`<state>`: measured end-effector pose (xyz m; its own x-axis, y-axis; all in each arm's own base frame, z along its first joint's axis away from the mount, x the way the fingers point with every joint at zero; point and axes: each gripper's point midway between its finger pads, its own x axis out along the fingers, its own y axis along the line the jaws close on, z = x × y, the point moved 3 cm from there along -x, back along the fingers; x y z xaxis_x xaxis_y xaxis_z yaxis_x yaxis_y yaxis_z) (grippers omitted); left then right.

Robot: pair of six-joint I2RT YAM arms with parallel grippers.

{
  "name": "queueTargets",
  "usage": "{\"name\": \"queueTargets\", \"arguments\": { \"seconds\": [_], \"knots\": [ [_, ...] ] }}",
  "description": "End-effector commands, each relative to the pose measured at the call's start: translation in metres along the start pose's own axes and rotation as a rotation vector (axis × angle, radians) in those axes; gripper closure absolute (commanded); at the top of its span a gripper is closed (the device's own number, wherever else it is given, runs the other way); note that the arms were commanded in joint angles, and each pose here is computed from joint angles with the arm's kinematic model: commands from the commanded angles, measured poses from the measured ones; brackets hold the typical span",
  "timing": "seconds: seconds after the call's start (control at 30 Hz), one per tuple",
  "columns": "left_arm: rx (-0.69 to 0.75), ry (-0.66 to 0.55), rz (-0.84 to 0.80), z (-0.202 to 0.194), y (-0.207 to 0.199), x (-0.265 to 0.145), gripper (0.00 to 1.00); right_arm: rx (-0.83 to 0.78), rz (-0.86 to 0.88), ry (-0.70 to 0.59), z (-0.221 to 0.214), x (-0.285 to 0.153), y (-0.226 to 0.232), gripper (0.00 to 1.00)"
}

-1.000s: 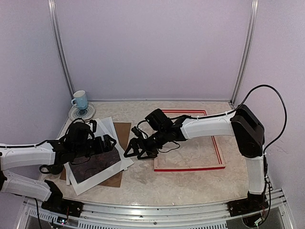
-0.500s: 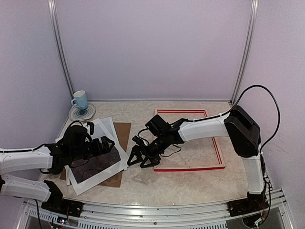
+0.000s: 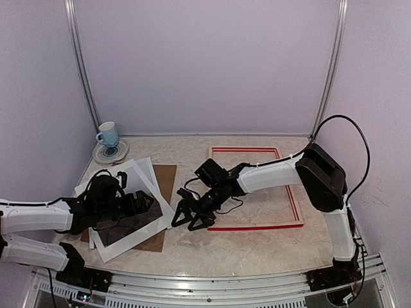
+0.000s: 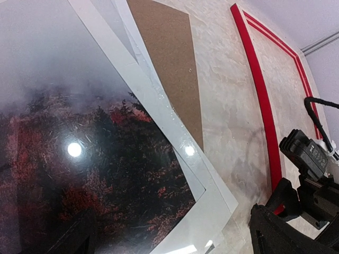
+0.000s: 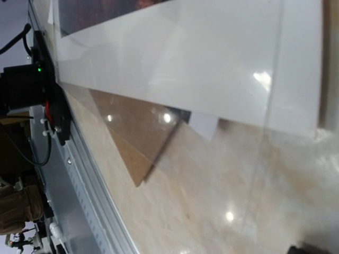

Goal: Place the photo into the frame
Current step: Pick up the glass panel from the mat board.

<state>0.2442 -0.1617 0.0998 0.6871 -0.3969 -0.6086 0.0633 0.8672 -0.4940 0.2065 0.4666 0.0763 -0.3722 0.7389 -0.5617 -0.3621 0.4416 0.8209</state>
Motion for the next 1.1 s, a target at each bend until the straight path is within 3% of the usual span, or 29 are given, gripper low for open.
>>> {"name": "queueTargets", "arguments": {
  "seconds": [0.0, 1.07],
  "knots": [
    [-0.009, 0.010, -0.020, -0.006, 0.000, 0.005, 0.01, 0.012, 0.009, 0.016, 0.003, 0.009, -0.005, 0.04],
    [-0.021, 0.083, -0.049, -0.038, 0.004, 0.018, 0.01, 0.059, 0.040, 0.012, 0.020, 0.023, 0.006, 0.04]
  ]
}}
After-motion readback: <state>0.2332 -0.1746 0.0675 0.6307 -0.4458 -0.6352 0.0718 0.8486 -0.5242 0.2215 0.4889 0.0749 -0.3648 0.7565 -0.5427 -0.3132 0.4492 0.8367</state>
